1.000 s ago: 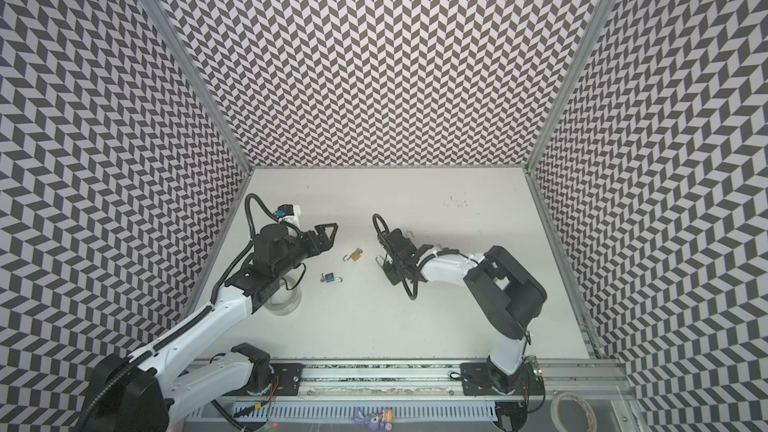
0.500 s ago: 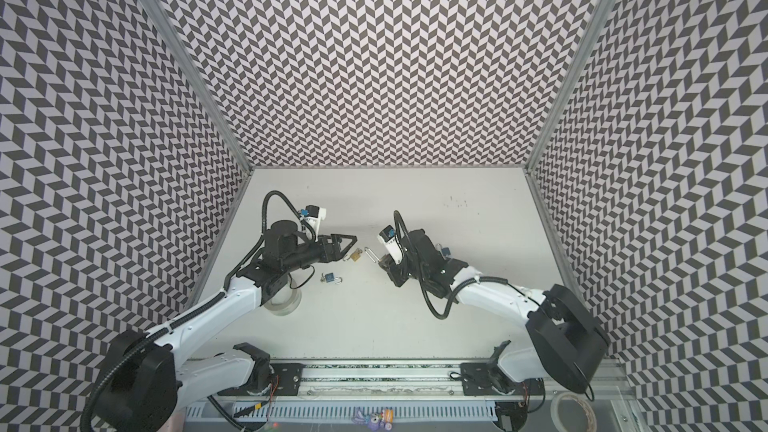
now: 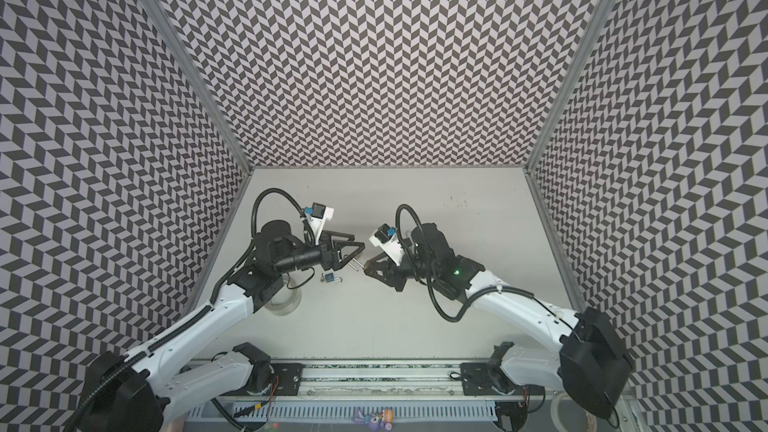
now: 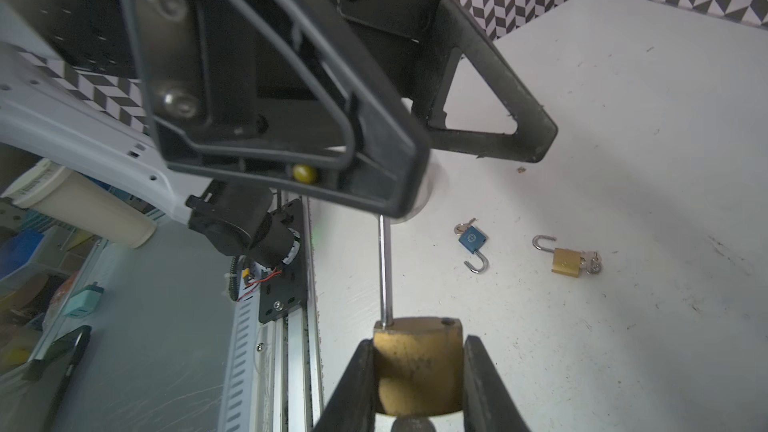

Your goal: Lock with the key

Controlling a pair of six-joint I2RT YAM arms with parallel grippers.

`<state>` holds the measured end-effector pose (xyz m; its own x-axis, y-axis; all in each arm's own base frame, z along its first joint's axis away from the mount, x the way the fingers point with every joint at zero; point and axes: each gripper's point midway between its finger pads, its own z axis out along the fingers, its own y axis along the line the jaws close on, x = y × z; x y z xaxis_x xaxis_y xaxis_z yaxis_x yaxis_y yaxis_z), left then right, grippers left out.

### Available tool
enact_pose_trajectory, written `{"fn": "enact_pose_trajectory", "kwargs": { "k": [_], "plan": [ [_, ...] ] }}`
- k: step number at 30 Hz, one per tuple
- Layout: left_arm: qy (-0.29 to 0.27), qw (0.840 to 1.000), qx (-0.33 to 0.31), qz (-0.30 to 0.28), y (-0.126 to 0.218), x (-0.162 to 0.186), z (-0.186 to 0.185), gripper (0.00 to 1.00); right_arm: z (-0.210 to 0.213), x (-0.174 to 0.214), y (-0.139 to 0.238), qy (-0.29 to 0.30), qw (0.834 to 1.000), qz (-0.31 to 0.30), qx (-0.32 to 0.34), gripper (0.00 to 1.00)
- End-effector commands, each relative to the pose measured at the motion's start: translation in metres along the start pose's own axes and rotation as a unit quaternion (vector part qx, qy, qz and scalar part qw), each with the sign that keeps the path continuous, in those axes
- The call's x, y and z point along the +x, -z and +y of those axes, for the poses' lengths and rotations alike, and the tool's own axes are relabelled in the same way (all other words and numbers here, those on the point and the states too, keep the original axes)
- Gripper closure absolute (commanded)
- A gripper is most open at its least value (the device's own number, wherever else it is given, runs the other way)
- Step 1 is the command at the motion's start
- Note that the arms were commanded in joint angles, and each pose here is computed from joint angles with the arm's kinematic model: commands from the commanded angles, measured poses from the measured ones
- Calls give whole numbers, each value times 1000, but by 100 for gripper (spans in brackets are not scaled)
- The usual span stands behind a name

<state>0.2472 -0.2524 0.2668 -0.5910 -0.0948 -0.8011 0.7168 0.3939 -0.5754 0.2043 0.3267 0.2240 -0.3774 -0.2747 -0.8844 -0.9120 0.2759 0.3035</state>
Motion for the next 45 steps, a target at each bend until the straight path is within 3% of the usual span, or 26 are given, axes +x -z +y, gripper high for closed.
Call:
{"fn": "enact_pose_trajectory", "kwargs": {
  "k": [1, 6, 15, 27, 36, 45],
  "plan": [
    [-41, 998, 49, 26, 7, -5, -33, 17, 26, -36, 17, 26, 997, -45, -52, 100],
    [-76, 992, 76, 59, 14, -5, -51, 22, 36, -55, 36, 29, 994, -75, -70, 100],
    [-93, 989, 91, 67, 20, -8, -64, 42, 33, -64, 50, 26, 993, -102, -60, 100],
    [-94, 988, 109, 57, 21, -11, -71, 68, 29, -57, 43, 18, 993, -93, -70, 100],
    [-99, 989, 106, 40, 23, -17, -74, 78, 23, -50, 37, 13, 995, -79, -64, 100],
    [-86, 992, 92, 29, 20, -23, -68, 100, 26, -53, 37, 19, 994, -83, -73, 100]
  ]
}}
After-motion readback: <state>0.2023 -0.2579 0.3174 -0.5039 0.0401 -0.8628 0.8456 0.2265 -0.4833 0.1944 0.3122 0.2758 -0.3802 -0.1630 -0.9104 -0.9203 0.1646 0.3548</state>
